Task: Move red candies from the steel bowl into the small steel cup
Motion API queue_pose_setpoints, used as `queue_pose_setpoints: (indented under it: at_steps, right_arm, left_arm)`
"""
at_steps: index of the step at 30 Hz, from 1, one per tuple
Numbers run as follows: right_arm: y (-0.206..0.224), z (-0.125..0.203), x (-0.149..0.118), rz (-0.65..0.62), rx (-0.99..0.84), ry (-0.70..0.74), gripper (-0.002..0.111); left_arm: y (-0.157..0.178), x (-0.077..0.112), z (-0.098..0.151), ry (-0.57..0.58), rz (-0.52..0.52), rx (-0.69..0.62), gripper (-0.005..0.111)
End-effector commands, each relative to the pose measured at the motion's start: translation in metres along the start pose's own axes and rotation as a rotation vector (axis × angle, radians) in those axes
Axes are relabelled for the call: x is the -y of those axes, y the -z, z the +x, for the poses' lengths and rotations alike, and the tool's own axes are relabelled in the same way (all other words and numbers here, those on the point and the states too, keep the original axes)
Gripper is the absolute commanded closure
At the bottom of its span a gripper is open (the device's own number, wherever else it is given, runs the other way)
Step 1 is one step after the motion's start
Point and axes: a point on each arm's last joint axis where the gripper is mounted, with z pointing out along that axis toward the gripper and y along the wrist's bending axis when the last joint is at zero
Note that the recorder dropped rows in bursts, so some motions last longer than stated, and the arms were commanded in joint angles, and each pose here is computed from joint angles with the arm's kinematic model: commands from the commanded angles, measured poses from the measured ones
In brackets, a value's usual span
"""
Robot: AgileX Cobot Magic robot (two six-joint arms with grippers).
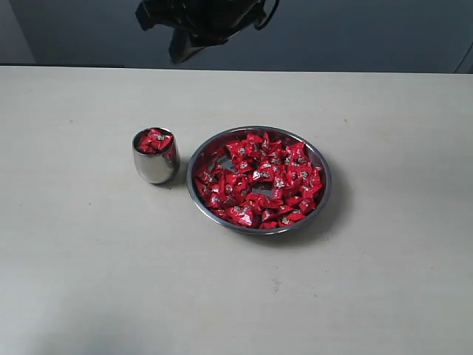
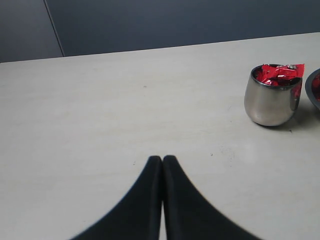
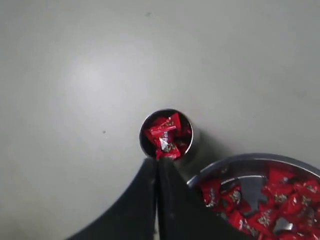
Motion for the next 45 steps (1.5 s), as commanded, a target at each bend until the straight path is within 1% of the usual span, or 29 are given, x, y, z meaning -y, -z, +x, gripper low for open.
queue_pose_setpoints:
  at_steps: [1,6,9,13,21,26,33,39,45]
  right_arm:
    - [0.040,-0.002,-0.010,0.048,0.014,0.047,0.108]
    - [0.088,-0.004,-0.020,0.126,0.087,0.114,0.108]
    - [0.106,-0.002,-0.026,0.132,0.107,0.126,0.108]
    - [0.117,0.008,-0.031,0.125,0.143,0.120,0.108]
    - [0.143,0.043,-0.037,0.148,0.206,0.115,0.108]
    - [0.158,0.059,-0.042,0.151,0.222,0.117,0.108]
    - [0.180,0.073,-0.048,0.168,0.257,0.138,0.108]
    - [0.200,0.077,-0.055,0.171,0.322,0.153,0.108]
    - [0.210,0.088,-0.058,0.179,0.380,0.166,0.108]
  left_arm:
    - [0.001,0.000,-0.003,0.000,-0.001,0.019,0.106]
    - [0.001,0.000,-0.003,0.000,-0.001,0.019,0.106]
    - [0.001,0.000,-0.003,0.000,-0.001,0.019,0.106]
    - [0.001,0.000,-0.003,0.000,-0.001,0.019,0.106]
    - [0.001,0.000,-0.003,0.000,-0.001,0.019,0.106]
    - [0.001,0.000,-0.003,0.000,-0.001,0.019,0.106]
    - [0.001,0.000,-0.003,0.000,-0.001,0.019,0.106]
    - [0.001,0.000,-0.003,0.000,-0.001,0.019,0.106]
    - [0.001,0.000,-0.003,0.000,-0.001,0.019,0.106]
